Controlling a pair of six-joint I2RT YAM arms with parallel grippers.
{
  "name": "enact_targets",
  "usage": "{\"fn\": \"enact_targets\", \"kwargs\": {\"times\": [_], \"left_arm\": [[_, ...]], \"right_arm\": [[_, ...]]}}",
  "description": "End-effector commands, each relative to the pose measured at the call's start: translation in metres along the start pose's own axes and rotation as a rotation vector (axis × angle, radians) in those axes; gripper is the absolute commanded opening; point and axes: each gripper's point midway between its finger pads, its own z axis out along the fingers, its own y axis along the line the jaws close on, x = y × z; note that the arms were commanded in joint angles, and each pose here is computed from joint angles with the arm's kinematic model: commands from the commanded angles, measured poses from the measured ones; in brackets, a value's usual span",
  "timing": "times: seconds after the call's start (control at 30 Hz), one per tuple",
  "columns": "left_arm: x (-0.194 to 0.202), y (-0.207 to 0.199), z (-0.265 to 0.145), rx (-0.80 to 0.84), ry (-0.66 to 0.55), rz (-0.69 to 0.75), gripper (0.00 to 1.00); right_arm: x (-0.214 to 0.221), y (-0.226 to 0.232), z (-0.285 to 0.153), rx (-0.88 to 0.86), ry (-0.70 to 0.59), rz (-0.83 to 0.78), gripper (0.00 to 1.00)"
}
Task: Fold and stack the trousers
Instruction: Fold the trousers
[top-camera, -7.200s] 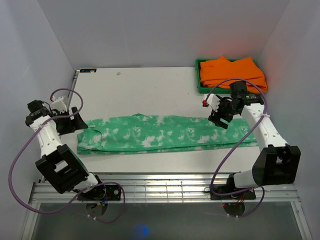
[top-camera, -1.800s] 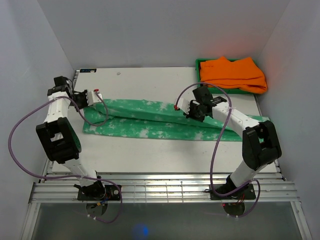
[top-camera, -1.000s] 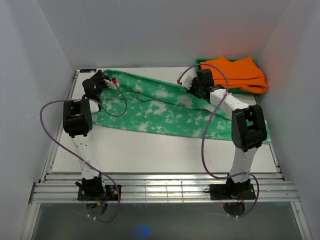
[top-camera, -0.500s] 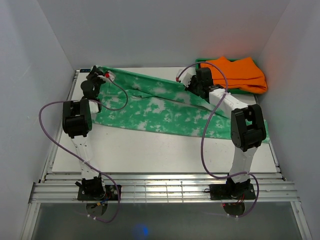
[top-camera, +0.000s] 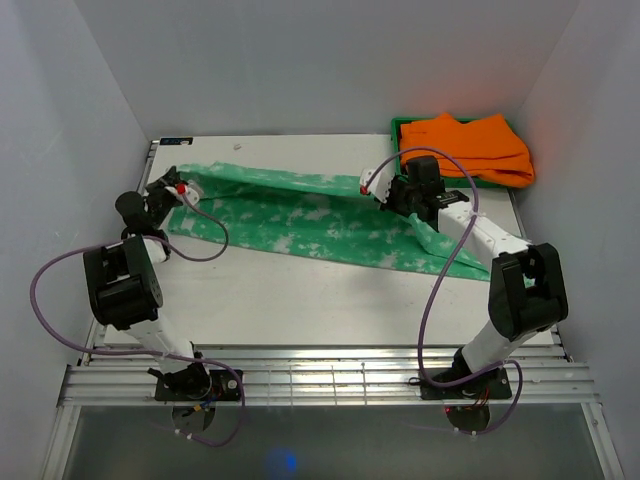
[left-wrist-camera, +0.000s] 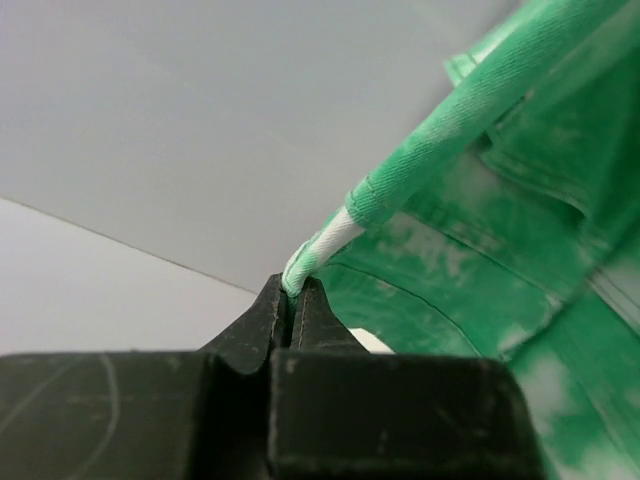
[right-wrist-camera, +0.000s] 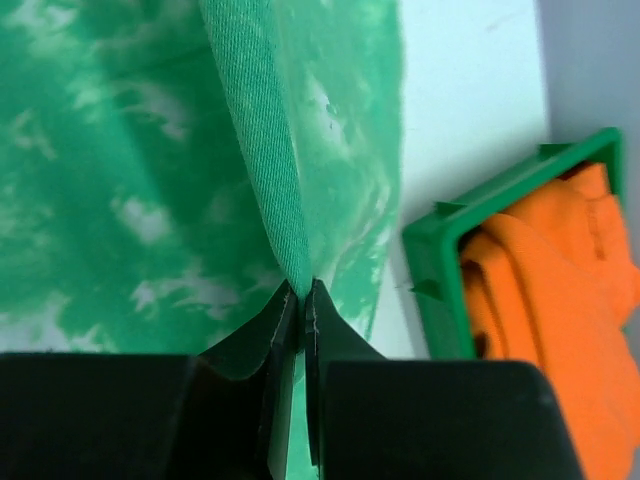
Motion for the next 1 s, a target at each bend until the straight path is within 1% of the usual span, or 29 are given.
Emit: {"fn": "enact_targets", "kwargs": {"times": [0.0,0.03,0.13,0.17,0.2,0.27,0.3,0.37,0.43,0.47,0.5,0.53,0.57,0.6,0.63,0.67,0.7,0.73,0.77,0.8,0.83,0.87,0.93,0.97], "left_arm": [[0.025,-0.027,-0.037,0.140,0.080,-0.064,0.00],[0.025,-0.033,-0.042,0.171,0.078,-0.044,0.00],[0.027,-0.057,-0.060,0.245,0.102,-0.098,0.00],[0.029,-0.063,-0.065,0.273,0.105,-0.083,0.00],[0.033,-0.078,-0.073,0.324,0.132,-0.117,0.00],[0.041,-0.086,-0.082,0.351,0.164,-0.107,0.00],[0.046,-0.095,-0.088,0.378,0.184,-0.132,0.00],[0.055,-0.099,-0.094,0.398,0.225,-0.147,0.00],[0.064,-0.092,-0.092,0.399,0.283,-0.186,0.00],[0.065,-0.085,-0.089,0.397,0.289,-0.202,0.00],[0.062,-0.086,-0.089,0.418,0.291,-0.255,0.00],[0.057,-0.058,-0.076,0.393,0.266,-0.239,0.00],[0.052,-0.049,-0.073,0.400,0.253,-0.256,0.00],[0.045,-0.049,-0.074,0.432,0.254,-0.312,0.00],[0.032,-0.039,-0.068,0.429,0.224,-0.370,0.00],[0.018,-0.013,-0.059,0.410,0.188,-0.361,0.00],[0.007,-0.017,-0.062,0.450,0.182,-0.419,0.00],[-0.006,-0.013,-0.060,0.465,0.140,-0.411,0.00],[-0.020,-0.005,-0.058,0.462,0.120,-0.396,0.00],[-0.026,-0.006,-0.059,0.467,0.120,-0.406,0.00],[-0.030,-0.009,-0.059,0.478,0.121,-0.393,0.00],[-0.036,-0.015,-0.058,0.497,0.122,-0.375,0.00],[-0.042,-0.028,-0.064,0.531,0.132,-0.362,0.00],[-0.045,-0.034,-0.064,0.547,0.132,-0.365,0.00]], "right_arm": [[0.046,0.043,-0.004,-0.132,0.121,-0.006,0.08],[0.051,0.053,-0.004,-0.166,0.134,-0.008,0.08],[0.062,0.071,-0.002,-0.223,0.159,-0.002,0.08],[0.064,0.075,-0.002,-0.232,0.166,-0.002,0.08],[0.067,0.081,-0.001,-0.249,0.173,-0.002,0.08],[0.071,0.089,-0.002,-0.281,0.185,0.005,0.08],[0.073,0.094,-0.001,-0.296,0.191,0.007,0.08],[0.076,0.099,-0.002,-0.311,0.199,0.010,0.08],[0.075,0.098,-0.002,-0.308,0.202,0.009,0.08],[0.076,0.095,-0.003,-0.300,0.210,0.009,0.08],[0.073,0.091,-0.004,-0.290,0.209,0.008,0.08],[0.073,0.089,-0.005,-0.285,0.213,0.006,0.08],[0.072,0.087,-0.006,-0.276,0.214,0.003,0.08],[0.070,0.085,-0.010,-0.273,0.214,-0.002,0.08],[0.067,0.080,-0.011,-0.264,0.210,-0.002,0.08],[0.063,0.077,-0.012,-0.262,0.206,0.007,0.08],[0.059,0.073,-0.013,-0.258,0.203,0.022,0.30],[0.039,0.058,-0.015,-0.239,0.159,0.075,0.46],[0.025,0.050,-0.017,-0.235,0.119,0.103,0.69],[0.007,0.039,-0.022,-0.219,0.067,0.126,0.90],[-0.015,0.029,-0.025,-0.200,0.000,0.182,0.90],[-0.053,0.009,-0.033,-0.180,-0.120,0.188,0.90],[-0.103,-0.010,-0.037,-0.144,-0.260,0.189,0.90],[-0.123,-0.010,-0.038,-0.162,-0.311,0.209,0.90]]}}
